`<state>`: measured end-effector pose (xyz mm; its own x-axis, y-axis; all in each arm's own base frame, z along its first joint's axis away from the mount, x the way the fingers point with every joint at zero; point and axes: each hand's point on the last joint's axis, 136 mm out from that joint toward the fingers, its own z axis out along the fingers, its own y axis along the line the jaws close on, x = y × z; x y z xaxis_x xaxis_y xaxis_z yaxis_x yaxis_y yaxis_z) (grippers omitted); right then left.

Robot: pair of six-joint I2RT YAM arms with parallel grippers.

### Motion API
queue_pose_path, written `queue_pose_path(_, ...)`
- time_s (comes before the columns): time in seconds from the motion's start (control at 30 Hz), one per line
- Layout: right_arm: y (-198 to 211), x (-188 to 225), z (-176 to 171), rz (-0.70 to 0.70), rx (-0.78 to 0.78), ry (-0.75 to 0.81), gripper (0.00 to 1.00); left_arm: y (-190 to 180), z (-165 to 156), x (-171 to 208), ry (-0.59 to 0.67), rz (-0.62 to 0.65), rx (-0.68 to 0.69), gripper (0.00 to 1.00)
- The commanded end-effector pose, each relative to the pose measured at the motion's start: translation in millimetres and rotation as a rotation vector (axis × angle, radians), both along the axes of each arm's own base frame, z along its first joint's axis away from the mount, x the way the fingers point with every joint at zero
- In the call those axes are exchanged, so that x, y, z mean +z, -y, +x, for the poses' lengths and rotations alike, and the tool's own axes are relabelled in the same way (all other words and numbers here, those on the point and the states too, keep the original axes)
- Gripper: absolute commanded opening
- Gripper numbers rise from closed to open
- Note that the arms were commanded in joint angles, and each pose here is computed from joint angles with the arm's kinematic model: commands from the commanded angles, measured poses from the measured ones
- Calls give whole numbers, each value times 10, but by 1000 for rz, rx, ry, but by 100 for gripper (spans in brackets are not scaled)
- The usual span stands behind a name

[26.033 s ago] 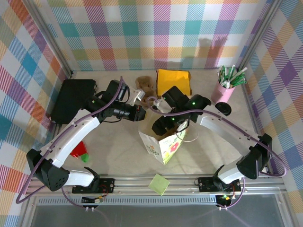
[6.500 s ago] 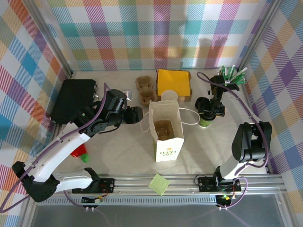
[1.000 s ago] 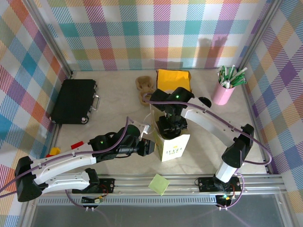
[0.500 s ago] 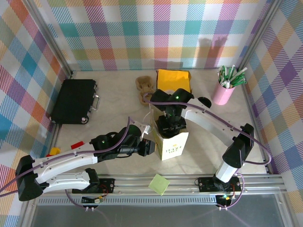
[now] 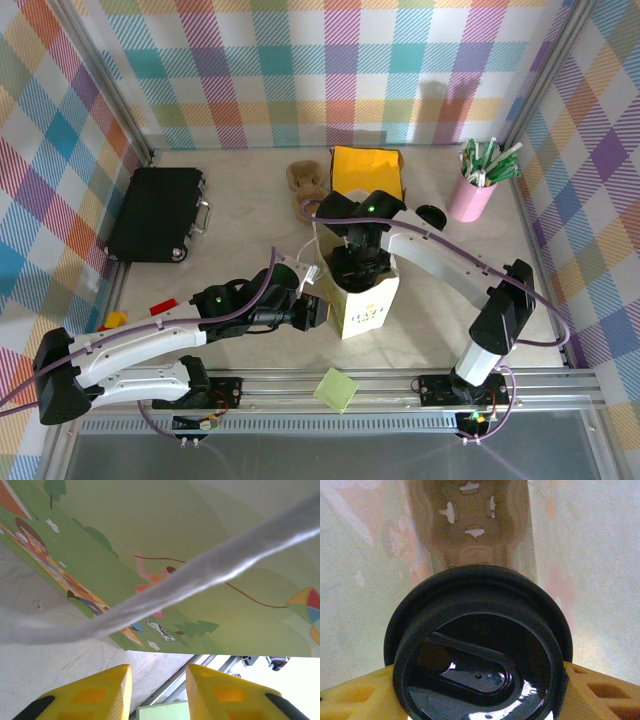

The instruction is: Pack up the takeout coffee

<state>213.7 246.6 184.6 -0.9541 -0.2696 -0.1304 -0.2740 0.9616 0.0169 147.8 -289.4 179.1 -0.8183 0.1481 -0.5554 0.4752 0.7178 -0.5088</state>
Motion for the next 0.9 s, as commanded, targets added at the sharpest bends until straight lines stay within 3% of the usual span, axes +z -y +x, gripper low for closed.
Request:
queue_pose_path(0.0, -43, -91, 14, 4, 29, -21, 43, 45, -2, 63, 26, -15, -13, 34)
queue_pose_path(0.87, -102, -345, 91, 1, 85, -4, 42, -6, 11, 184, 49, -6, -9, 34)
